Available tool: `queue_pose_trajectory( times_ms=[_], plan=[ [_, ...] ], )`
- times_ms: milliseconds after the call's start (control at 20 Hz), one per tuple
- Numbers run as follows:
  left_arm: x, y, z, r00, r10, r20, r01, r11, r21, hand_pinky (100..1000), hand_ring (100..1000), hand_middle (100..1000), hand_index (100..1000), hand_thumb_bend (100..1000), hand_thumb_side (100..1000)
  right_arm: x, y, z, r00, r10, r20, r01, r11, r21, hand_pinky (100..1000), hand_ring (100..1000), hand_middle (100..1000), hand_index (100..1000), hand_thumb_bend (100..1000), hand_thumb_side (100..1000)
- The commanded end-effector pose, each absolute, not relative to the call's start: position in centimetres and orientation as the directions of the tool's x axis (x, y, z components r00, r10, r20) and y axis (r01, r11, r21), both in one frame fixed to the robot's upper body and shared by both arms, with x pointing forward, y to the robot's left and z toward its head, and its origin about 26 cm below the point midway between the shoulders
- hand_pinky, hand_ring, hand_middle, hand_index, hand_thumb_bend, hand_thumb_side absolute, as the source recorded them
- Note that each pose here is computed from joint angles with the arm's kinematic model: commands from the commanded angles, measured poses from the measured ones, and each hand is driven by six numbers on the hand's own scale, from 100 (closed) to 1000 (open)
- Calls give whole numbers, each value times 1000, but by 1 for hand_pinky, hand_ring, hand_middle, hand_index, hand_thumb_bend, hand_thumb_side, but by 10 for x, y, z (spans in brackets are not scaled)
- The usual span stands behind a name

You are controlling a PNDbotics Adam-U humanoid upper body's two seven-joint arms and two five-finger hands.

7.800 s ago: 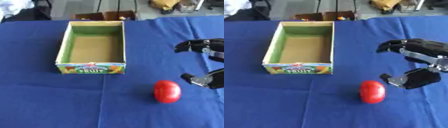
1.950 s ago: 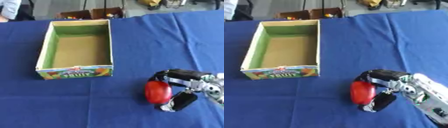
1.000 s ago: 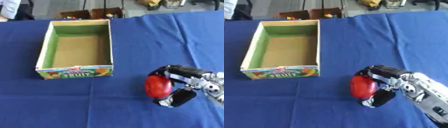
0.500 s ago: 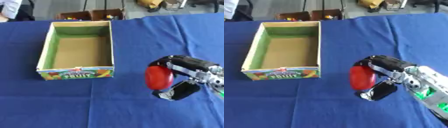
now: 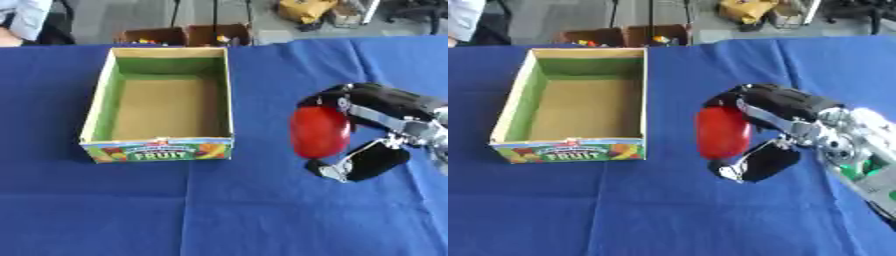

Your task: Pick up objects on the table and place them in the box.

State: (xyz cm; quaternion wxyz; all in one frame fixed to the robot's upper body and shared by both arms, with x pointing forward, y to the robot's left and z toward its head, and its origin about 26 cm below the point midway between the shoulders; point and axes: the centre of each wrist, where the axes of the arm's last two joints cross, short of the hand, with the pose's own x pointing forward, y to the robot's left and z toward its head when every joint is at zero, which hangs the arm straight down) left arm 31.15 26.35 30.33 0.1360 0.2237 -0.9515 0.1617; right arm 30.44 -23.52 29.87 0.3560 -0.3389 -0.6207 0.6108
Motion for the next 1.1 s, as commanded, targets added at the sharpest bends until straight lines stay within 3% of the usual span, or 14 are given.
queue_pose_trajectory(
  times_ms=[50, 200, 250, 1100],
  plan=[
    [307, 264, 311, -872, -387, 300, -461, 854, -241, 831, 923, 842, 873, 100, 1000, 304, -236, 319, -508, 860, 43, 40, 73, -997, 417, 694, 658, 707, 100, 377],
    [308, 263, 311, -874, -383, 299, -457, 857, -237, 831, 923, 842, 873, 100, 1000, 312, -233, 333, -500, 863, 68, 73, 120, -990, 418, 693, 654, 703, 100, 417],
    [308, 262, 311, -875, -381, 299, -455, 859, -236, 831, 922, 841, 873, 100, 1000, 316, -232, 337, -496, 865, 74, 85, 133, -987, 418, 692, 652, 702, 100, 383],
    [307, 254, 320, -897, -351, 267, -413, 883, -226, 830, 921, 836, 872, 100, 1000, 410, -200, 368, -404, 906, 126, 216, 228, -950, 421, 684, 631, 686, 100, 382]
  ],
)
